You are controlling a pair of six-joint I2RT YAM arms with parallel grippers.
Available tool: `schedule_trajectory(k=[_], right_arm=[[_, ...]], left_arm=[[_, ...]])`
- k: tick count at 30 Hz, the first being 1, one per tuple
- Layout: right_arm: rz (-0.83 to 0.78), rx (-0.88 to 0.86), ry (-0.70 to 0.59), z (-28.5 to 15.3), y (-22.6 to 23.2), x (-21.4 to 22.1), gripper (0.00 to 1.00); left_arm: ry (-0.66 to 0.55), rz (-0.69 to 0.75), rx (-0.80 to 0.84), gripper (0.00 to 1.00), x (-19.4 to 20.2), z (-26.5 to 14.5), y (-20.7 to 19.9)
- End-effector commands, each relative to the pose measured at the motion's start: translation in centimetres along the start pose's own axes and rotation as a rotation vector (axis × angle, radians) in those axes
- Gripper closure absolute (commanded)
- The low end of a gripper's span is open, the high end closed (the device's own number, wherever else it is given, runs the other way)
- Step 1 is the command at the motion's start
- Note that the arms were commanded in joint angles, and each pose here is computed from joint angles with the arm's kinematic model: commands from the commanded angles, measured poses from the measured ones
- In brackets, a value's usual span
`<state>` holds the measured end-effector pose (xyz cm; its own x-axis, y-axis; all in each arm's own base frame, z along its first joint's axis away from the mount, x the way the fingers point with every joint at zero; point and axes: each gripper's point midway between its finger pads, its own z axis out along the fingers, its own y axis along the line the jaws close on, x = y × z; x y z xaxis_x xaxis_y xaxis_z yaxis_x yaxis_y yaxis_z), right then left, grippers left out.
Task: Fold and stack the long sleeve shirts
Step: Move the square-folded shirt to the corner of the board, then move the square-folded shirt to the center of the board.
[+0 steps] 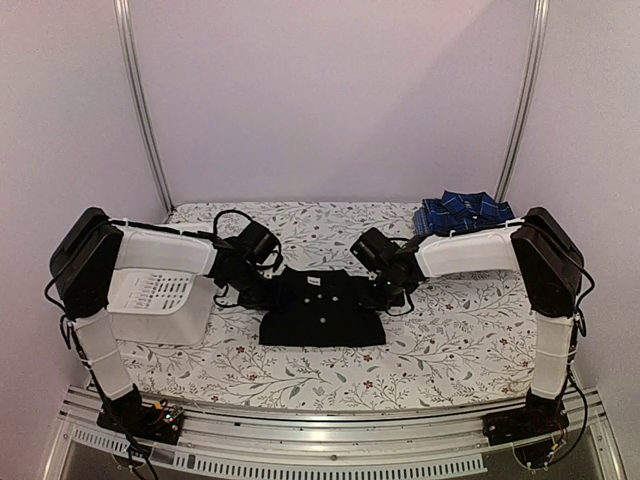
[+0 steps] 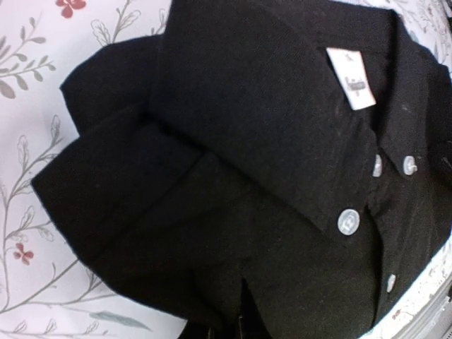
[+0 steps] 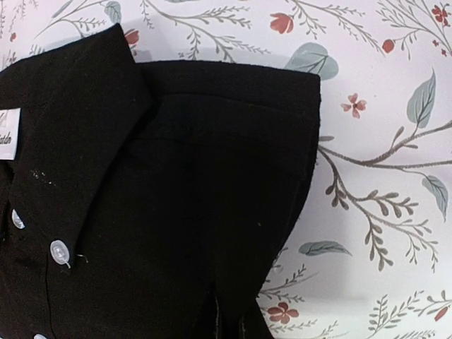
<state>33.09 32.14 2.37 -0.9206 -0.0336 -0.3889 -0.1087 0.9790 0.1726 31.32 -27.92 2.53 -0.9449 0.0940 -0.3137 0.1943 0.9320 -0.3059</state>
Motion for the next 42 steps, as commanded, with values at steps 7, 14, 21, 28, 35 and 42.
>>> schedule_trajectory(k=[7,14,21,28,35,42], right_arm=[[-0.081,-0.096,0.025,-5.8,4.8,4.1,1.0],[-0.079,-0.176,0.092,-5.7,8.5,10.3,0.97],[-0.07,-0.163,0.095,-5.8,8.4,11.6,0.6],[-0.027,-0.098,0.033,-7.1,4.9,9.1,0.48],[-0.001,-0.091,-0.037,-8.7,3.5,6.3,0.5],[0.009,-0.065,-0.066,-8.8,2.2,5.0,0.5]], left_arm=[[0.004,0.042,-0.064,1.0,3.6,-6.7,0.2],[0.053,-0.012,-0.159,1.0,9.5,-8.0,3.9],[0.031,-0.032,-0.197,0.47,10.9,-9.1,5.3],[-0.061,0.012,-0.188,0.6,7.8,-11.8,3.4],[-0.022,0.043,-0.164,0.86,8.1,-8.6,2.2],[0.022,0.065,-0.136,0.88,8.6,-3.1,1.7]])
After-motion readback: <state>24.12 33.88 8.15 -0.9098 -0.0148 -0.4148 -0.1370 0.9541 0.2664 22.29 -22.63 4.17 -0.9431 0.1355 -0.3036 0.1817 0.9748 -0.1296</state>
